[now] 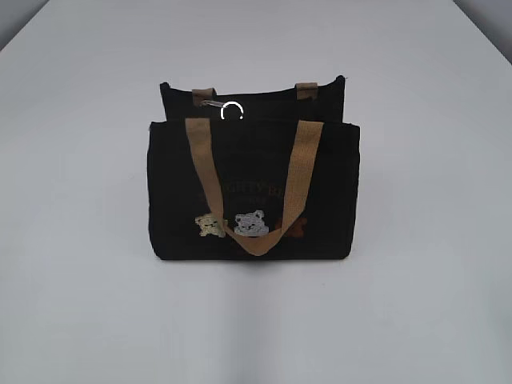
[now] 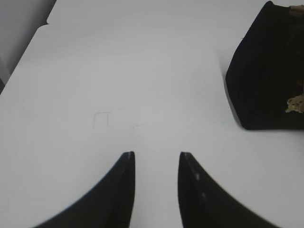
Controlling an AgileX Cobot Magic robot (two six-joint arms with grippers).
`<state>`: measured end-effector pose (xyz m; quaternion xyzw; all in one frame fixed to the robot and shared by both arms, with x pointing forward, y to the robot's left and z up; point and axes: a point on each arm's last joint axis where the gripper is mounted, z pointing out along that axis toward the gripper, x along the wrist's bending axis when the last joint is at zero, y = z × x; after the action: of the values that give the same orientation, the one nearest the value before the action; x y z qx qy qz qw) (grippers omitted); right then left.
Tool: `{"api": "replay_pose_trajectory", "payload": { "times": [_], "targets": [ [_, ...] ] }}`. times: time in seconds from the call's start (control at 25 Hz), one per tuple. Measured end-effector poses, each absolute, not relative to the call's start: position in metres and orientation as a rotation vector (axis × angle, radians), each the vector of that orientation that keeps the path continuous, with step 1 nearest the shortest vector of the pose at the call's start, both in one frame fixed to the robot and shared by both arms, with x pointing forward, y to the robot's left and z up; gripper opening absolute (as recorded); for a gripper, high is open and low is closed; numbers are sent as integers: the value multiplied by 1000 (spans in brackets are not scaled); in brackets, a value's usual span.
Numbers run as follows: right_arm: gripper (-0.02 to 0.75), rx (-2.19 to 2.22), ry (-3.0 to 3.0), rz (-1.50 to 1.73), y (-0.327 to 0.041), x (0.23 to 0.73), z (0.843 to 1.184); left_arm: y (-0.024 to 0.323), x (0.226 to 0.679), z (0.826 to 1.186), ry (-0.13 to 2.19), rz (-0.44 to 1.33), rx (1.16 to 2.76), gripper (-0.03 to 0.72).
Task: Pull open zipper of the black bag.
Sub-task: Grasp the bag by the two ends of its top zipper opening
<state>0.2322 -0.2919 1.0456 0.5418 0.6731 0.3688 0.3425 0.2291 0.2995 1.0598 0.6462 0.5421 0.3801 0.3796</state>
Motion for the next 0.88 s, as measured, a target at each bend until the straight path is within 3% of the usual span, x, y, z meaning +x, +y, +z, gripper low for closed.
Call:
{"api": "replay_pose_trajectory", "payload": {
  "times": [0.56, 0.88],
  "targets": [
    [337, 1408, 1750, 959, -292, 232, 1046, 298, 232, 1063, 1379, 958, 1644, 235],
    [337, 1408, 1750, 959, -292, 232, 1046, 272, 319, 1107, 1079, 873, 1510, 239]
  ]
}}
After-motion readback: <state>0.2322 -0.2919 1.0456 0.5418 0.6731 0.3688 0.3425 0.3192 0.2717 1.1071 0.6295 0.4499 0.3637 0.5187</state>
